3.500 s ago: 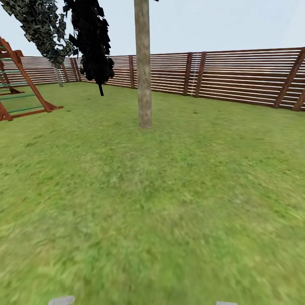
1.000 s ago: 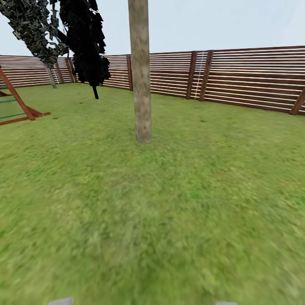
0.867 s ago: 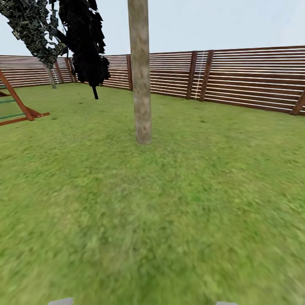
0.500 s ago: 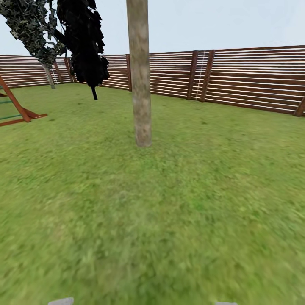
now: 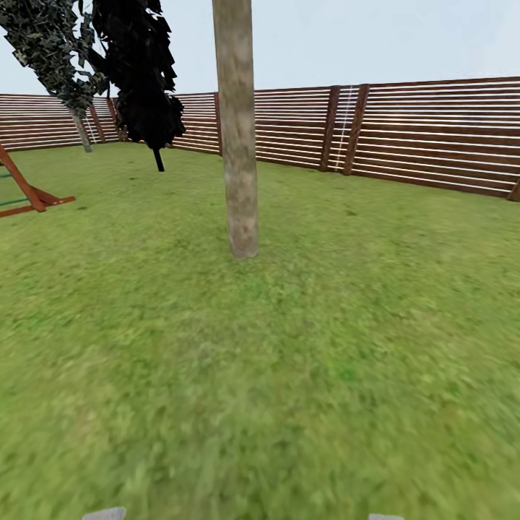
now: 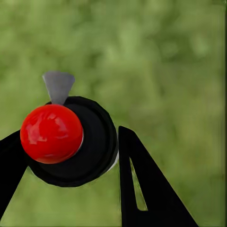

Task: In the garden, pick up the pesticide atomizer on the floor and spray pesticide onto both trees until each tree trunk is fully covered.

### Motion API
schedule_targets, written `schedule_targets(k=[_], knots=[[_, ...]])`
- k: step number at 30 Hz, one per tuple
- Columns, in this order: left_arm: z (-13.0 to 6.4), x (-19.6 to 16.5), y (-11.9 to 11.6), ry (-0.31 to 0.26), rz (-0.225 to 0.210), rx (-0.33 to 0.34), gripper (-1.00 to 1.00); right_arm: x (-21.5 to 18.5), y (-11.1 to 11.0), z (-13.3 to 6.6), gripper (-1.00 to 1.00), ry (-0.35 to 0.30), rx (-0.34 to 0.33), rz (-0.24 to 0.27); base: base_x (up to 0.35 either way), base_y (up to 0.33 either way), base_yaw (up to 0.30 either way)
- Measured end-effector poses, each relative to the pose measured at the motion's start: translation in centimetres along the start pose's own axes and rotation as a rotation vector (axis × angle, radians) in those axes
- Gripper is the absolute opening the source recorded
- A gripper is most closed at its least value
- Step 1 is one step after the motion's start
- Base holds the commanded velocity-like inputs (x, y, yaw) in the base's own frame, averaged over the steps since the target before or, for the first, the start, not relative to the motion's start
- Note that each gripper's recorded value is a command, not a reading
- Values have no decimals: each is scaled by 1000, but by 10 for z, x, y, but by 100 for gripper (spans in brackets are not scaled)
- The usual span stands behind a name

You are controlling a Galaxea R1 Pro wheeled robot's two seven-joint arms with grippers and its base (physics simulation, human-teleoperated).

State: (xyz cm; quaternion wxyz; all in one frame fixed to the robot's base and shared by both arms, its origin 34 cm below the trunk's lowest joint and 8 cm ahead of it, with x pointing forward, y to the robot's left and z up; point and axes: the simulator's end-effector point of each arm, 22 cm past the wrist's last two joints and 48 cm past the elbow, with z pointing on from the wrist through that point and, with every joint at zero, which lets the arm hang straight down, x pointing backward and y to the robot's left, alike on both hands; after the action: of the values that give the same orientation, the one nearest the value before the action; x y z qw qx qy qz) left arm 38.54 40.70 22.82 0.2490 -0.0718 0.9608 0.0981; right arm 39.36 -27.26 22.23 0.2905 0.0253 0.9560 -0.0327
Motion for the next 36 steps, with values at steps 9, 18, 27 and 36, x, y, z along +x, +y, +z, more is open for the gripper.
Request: schedule_targets(k=[9, 18, 27, 36], knots=[[0, 0, 1, 0, 1, -1, -100, 0, 0, 0, 100, 0, 0, 0, 337, 0, 0], [0, 0, 0, 1, 0, 0, -100, 0, 0, 0, 100, 0, 0, 0, 337, 0, 0], [0, 0, 0, 1, 0, 0, -100, 0, 0, 0, 100, 0, 0, 0, 337, 0, 0], [0, 0, 0, 0, 0, 0, -100, 0, 0, 0, 100, 0, 0, 0, 337, 0, 0]])
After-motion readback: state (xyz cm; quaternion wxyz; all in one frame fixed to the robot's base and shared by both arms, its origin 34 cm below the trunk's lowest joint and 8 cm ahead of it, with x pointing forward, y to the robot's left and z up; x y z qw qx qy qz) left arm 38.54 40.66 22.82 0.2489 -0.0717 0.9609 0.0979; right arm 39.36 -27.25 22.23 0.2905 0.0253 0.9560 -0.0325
